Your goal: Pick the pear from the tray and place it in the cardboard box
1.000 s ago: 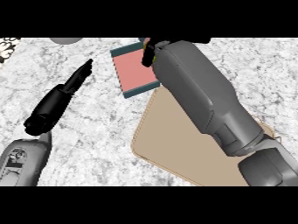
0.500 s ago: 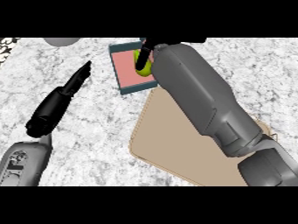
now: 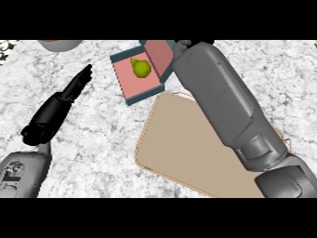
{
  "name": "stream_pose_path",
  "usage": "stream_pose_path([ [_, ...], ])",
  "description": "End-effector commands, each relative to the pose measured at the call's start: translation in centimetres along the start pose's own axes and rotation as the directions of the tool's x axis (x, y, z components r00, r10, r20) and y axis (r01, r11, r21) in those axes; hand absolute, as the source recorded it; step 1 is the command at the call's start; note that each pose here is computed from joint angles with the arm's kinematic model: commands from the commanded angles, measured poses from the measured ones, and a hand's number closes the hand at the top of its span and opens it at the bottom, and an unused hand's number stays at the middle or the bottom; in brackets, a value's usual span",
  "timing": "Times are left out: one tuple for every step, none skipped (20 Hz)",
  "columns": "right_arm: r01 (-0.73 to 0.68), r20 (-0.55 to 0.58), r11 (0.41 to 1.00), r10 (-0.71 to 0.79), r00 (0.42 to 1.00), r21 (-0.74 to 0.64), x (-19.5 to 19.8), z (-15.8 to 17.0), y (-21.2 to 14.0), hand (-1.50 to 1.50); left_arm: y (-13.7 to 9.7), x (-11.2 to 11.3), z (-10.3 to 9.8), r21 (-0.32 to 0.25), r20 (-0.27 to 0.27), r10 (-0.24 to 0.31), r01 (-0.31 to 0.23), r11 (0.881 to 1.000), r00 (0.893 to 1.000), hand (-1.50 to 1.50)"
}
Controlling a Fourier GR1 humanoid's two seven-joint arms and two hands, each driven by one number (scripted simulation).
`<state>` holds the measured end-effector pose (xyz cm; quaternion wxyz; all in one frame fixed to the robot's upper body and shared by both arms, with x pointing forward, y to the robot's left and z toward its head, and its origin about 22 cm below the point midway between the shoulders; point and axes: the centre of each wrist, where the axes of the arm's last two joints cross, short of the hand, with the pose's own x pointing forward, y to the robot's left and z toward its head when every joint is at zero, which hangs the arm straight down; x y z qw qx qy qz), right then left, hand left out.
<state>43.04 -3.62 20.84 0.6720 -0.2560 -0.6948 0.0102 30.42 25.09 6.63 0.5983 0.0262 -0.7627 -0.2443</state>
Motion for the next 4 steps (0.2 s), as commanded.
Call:
stream_pose_path([
  [0.177, -0.034, 0.977, -0.182, 0.983, -0.116, -2.0, -0.6, -1.1, -1.5, -0.4, 0.7, 1.2, -0.009, -0.017, -0.001, 0.001, 1.0, 1.0, 0.0],
  [0.163, -0.01, 0.971, -0.167, 0.986, -0.173, -4.9, -0.6, -0.8, -1.5, 0.5, 1.3, 0.3, -0.01, 0.013, -0.009, 0.009, 1.0, 1.0, 0.0],
  [0.188, 0.0, 0.968, -0.191, 0.982, -0.168, -5.4, -0.4, -1.1, -1.5, 1.1, -0.3, 0.3, 0.018, -0.008, -0.011, 0.011, 1.0, 1.0, 0.0],
  [0.207, 0.014, 0.965, -0.207, 0.978, -0.163, -4.0, -0.4, -1.1, -1.5, 0.1, 0.1, 0.2, 0.023, -0.014, 0.013, -0.013, 1.0, 1.0, 0.0],
])
